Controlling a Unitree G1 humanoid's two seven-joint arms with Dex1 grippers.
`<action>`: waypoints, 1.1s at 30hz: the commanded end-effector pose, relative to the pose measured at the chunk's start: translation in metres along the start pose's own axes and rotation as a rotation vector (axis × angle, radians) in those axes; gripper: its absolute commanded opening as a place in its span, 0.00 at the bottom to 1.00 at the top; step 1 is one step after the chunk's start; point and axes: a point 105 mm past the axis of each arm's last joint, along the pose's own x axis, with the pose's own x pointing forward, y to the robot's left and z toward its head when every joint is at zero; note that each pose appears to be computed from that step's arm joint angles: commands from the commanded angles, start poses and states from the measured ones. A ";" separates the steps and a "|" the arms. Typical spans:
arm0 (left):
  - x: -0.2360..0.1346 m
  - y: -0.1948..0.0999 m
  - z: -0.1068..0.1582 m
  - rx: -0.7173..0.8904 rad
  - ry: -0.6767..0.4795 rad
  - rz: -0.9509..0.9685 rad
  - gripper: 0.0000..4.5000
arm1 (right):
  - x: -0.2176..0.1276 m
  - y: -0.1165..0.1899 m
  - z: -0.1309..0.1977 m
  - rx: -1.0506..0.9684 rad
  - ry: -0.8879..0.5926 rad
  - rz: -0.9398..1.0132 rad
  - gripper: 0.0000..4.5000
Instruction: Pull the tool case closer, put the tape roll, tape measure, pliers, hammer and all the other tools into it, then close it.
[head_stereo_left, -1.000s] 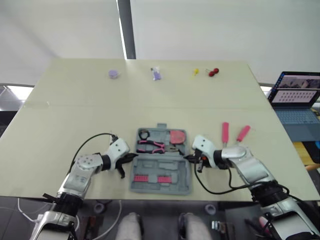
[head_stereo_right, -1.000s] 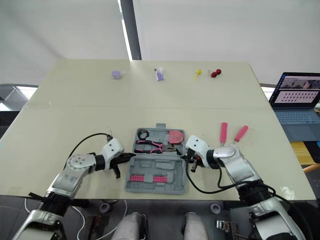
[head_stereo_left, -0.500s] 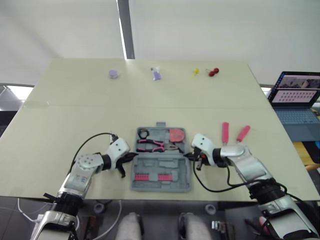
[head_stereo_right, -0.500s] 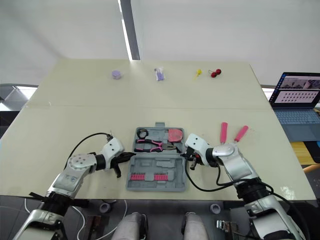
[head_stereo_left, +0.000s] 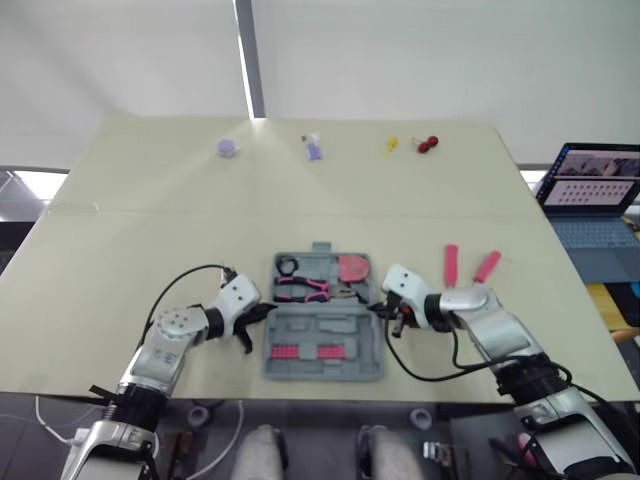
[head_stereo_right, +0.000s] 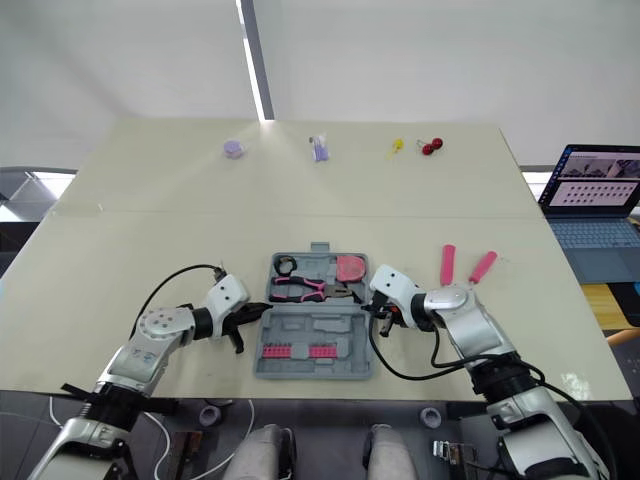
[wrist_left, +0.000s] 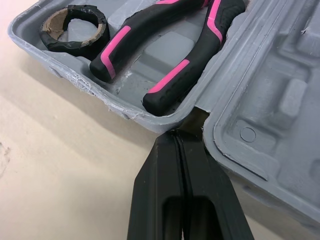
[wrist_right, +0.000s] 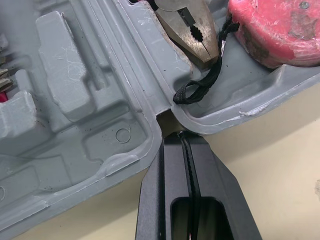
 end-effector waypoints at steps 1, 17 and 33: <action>0.005 0.002 0.017 0.038 -0.054 0.004 0.00 | 0.000 -0.002 0.021 -0.045 -0.073 -0.008 0.01; 0.007 0.000 0.017 0.035 -0.055 -0.003 0.00 | 0.001 -0.004 0.021 -0.049 -0.072 -0.017 0.01; 0.001 0.003 0.012 0.036 -0.033 0.006 0.00 | -0.001 -0.001 0.017 -0.044 -0.059 -0.002 0.01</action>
